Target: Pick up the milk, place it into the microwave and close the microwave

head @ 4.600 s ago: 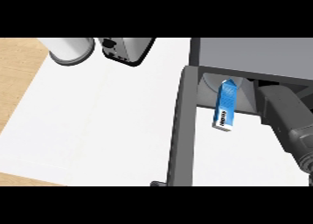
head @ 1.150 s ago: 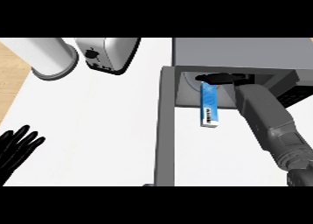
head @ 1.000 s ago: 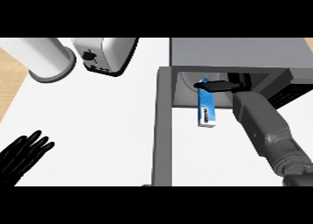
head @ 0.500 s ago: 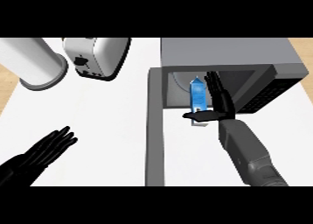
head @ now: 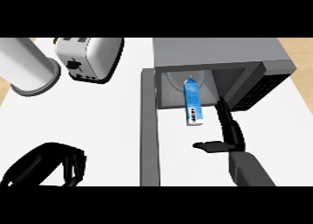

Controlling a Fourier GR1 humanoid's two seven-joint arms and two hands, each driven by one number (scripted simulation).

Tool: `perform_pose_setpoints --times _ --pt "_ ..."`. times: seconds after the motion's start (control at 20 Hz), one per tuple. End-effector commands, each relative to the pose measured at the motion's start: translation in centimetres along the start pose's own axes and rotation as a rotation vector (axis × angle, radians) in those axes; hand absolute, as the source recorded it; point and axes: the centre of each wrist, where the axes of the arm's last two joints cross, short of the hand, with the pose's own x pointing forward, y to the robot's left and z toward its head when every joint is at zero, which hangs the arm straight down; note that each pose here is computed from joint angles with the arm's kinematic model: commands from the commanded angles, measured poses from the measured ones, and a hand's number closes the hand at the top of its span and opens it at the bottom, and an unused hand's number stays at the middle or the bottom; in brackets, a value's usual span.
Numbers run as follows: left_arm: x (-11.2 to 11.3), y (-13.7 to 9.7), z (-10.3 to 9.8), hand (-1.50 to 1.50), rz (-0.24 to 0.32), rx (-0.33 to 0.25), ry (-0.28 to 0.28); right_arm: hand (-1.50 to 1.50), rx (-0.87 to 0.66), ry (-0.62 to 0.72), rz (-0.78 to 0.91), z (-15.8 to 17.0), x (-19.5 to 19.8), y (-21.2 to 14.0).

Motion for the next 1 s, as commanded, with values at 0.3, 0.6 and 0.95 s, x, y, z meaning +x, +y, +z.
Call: perform_pose_setpoints --times 0.3,0.6,0.95 --pt "-1.0 -1.7 -6.6 1.50 -0.122 -0.129 0.061 -1.50 -0.095 -0.045 0.000 10.1 -0.5 -7.8" --pt "-3.1 -4.1 -8.4 1.50 -0.149 -0.164 0.030 -1.50 -0.086 -0.075 -0.001 15.2 1.7 -9.7" --pt "-6.7 -9.1 -11.5 1.50 -0.166 -0.232 -0.008 -1.50 -0.063 -0.181 -0.021 17.1 6.2 -8.8"
